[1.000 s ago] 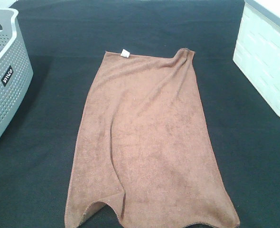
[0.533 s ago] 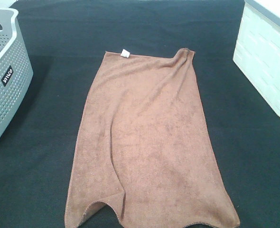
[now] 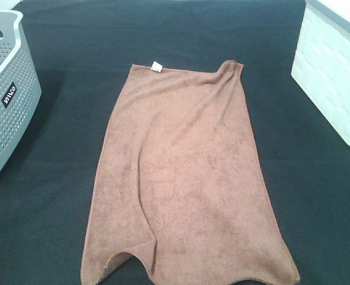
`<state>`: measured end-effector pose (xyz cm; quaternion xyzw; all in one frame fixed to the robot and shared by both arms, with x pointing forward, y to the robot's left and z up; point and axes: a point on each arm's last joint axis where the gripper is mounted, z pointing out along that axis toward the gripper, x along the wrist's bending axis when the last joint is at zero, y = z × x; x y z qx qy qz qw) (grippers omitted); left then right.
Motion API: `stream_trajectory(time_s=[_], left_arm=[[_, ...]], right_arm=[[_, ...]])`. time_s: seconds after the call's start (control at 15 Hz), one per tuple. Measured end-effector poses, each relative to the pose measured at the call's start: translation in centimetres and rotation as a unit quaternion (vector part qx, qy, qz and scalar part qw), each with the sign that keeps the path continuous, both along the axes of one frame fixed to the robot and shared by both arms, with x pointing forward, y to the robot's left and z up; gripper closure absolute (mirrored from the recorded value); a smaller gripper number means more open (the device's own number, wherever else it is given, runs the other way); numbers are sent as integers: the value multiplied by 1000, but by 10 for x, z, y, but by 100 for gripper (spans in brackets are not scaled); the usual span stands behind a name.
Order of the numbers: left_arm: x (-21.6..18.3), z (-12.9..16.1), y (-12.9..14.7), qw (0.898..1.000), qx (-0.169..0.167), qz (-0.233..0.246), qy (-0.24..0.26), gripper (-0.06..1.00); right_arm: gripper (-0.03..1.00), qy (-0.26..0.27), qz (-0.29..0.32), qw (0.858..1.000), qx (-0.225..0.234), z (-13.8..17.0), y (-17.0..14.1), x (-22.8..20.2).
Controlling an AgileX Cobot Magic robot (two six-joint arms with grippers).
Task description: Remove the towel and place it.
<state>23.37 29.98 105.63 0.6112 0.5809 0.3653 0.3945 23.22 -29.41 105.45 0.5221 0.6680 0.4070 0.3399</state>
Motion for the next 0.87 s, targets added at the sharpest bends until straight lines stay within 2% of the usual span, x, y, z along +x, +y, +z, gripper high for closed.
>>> stream_trajectory(time_s=[0.87], left_arm=[[0, 0, 0, 1000, 0, 0, 0, 23]], right_arm=[[41, 0, 0, 1000, 0, 0, 0, 0]])
